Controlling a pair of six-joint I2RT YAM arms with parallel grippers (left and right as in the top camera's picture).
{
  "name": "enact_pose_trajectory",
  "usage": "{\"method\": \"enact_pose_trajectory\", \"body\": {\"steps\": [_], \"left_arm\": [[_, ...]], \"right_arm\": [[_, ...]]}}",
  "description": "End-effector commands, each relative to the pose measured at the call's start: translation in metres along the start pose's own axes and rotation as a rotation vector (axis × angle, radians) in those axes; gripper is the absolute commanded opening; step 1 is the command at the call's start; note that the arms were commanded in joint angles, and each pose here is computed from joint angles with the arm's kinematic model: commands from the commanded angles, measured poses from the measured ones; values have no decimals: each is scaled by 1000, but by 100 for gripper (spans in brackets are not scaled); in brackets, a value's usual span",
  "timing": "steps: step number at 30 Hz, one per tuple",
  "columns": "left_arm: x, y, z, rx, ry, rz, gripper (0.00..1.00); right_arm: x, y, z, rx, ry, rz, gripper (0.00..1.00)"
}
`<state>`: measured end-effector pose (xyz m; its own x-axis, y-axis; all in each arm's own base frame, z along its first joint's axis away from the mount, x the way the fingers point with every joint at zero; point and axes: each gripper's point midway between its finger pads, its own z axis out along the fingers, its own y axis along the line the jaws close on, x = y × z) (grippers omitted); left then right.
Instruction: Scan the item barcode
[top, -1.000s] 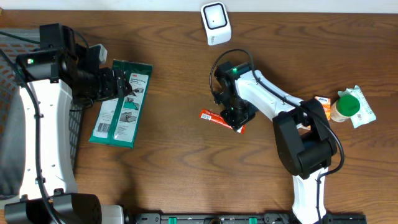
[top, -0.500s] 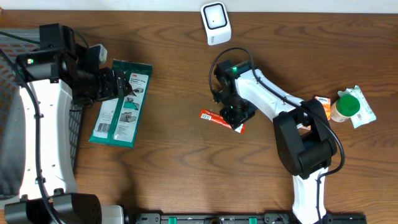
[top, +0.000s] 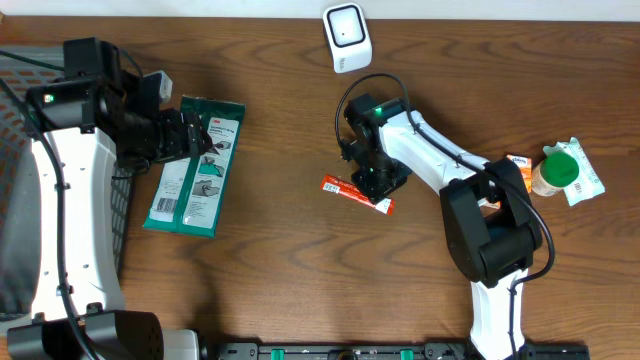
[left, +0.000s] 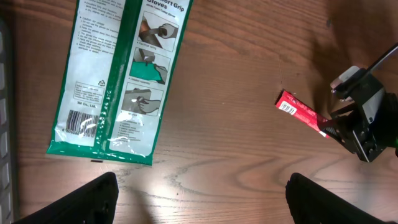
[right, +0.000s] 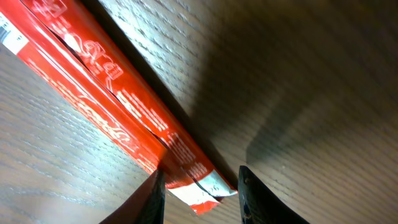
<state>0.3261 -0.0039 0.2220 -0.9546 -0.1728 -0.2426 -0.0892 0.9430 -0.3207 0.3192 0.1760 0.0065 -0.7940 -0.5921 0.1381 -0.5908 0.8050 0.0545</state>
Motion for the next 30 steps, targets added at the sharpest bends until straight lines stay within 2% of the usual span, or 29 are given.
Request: {"method": "enact_pose_trajectory", "body": {"steps": [1, 12, 13, 18, 22, 25, 30], "left_arm": [[1, -2, -4, 5, -9, -3, 87], [1, -2, -4, 5, -9, -3, 87], [1, -2, -4, 5, -9, -3, 87], [1, -2, -4, 5, -9, -3, 87], [1, -2, -4, 5, -9, -3, 87], [1, -2, -4, 5, -9, -2, 87], [1, -2, -4, 5, -9, -2, 87]], "right_arm": [[1, 5, 7, -49, 2, -6, 33], [9, 6, 34, -53, 1, -6, 32], [10, 5, 37, -44, 2, -6, 29], [11, 5, 39, -44, 2, -7, 1], [7, 1, 29, -22, -4, -7, 1], [-3, -6, 0, 29, -46, 11, 1], [-14, -26, -43, 218, -168, 115, 1]]}}
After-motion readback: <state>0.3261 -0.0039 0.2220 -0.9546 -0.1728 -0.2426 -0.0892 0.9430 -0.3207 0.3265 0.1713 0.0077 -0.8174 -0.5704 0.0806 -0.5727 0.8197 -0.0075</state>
